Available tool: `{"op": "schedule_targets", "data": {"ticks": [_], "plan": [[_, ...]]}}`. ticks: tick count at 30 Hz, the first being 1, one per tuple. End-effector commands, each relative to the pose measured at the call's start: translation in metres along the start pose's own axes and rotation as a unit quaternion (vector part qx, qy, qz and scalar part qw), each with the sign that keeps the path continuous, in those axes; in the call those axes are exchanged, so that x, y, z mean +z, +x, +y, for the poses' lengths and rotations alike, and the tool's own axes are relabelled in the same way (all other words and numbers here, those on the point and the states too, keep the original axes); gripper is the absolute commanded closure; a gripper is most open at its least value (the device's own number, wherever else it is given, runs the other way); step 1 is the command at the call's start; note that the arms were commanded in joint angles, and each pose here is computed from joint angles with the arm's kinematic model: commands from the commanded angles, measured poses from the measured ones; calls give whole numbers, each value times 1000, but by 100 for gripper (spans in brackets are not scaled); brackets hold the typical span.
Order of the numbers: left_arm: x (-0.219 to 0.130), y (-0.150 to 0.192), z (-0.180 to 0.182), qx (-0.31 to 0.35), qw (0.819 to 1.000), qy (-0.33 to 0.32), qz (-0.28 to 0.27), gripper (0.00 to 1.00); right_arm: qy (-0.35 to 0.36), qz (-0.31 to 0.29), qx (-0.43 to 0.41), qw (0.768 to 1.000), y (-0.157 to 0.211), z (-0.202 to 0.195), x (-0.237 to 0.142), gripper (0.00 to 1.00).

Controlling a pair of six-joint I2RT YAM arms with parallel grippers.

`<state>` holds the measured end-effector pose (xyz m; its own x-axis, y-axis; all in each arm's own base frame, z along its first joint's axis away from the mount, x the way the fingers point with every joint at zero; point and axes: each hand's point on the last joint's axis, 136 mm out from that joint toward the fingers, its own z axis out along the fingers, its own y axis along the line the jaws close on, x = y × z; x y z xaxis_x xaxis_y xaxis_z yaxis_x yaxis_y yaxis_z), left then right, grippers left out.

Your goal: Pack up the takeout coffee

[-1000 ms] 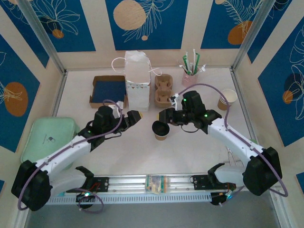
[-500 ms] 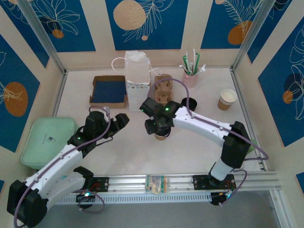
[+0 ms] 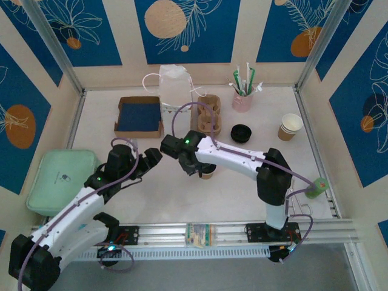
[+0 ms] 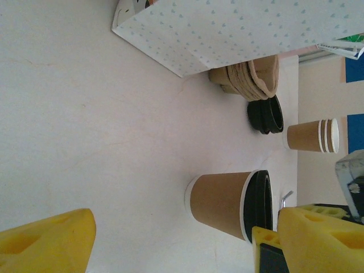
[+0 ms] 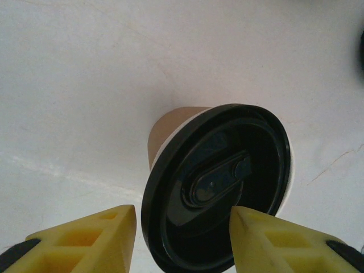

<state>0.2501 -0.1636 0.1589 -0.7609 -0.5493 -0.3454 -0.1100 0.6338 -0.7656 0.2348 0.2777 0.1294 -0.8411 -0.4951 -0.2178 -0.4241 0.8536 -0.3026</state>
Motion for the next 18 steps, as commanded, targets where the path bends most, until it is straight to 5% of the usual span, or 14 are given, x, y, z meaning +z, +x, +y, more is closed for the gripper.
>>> {"op": "schedule_targets", "data": {"ticks": [1,18], "plan": [[-3,-1,6,2,1000,-5,-7,17,28,2,-4,1000,-1,-4,-2,54],[-5,-4,5,-3,1000,8,-11,17,36,-11,-21,999,-9,3,-12,84]]}}
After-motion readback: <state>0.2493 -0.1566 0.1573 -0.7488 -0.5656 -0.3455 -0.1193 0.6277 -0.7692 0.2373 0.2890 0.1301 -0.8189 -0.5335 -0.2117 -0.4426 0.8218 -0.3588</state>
